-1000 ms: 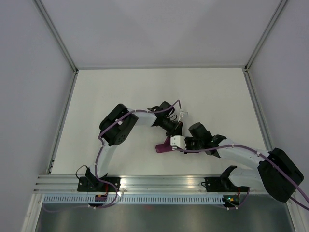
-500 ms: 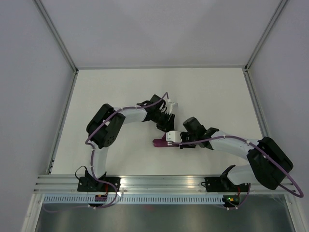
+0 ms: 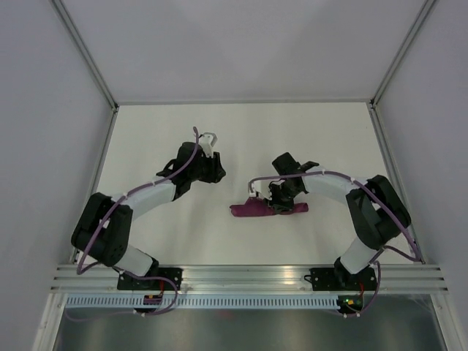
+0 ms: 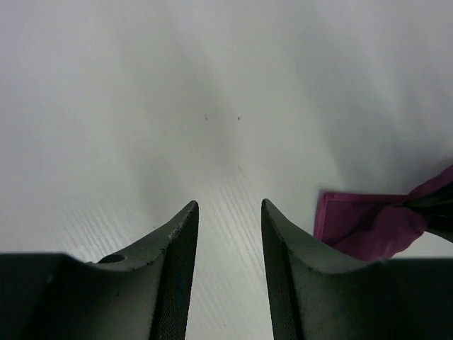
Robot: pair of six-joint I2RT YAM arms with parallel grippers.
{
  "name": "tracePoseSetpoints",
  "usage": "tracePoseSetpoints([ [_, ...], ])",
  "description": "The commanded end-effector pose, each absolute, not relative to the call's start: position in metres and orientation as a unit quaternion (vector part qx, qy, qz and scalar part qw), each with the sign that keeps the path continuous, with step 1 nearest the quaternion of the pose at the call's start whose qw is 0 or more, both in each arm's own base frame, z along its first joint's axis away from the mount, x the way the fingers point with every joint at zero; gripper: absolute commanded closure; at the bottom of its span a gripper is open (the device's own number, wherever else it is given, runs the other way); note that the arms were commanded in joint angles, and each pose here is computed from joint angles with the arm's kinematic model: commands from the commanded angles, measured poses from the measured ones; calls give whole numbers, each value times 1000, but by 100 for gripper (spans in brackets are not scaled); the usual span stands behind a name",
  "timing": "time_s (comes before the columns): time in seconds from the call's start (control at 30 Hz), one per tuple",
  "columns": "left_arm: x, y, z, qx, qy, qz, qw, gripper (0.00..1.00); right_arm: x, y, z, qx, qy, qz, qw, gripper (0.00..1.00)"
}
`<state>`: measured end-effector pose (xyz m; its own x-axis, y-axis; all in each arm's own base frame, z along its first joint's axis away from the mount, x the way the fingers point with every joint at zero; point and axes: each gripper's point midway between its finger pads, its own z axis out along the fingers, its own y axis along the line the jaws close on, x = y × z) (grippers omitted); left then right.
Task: Fold the napkin, place the utensils inside, and roll it up
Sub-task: Roll the napkin with the utensil
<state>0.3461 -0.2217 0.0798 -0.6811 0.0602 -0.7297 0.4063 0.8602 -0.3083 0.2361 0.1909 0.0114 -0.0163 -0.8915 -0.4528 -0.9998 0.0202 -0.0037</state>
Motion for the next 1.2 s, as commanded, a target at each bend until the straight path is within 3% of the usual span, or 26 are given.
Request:
tracePoseSetpoints([
  [0.0, 362, -215, 134, 124, 826, -212, 508, 54, 208, 158, -18, -664, 719, 204, 32, 100],
  [0.17, 338, -225, 173, 182, 747, -204, 605, 54, 227, 156, -25, -633, 737, 234, -9, 99],
  [0.4, 282, -279, 181, 322, 669, -191, 642, 54, 243, 161, -36, -614, 747, 250, -44, 100],
  [0.83, 220, -371, 102, 552, 611, -159, 545, 50, 256, 162, -48, -592, 759, 262, -67, 100],
  [1.17, 227, -409, 57, 615, 584, -114, 518, 48, 257, 161, -47, -582, 763, 270, -74, 100],
])
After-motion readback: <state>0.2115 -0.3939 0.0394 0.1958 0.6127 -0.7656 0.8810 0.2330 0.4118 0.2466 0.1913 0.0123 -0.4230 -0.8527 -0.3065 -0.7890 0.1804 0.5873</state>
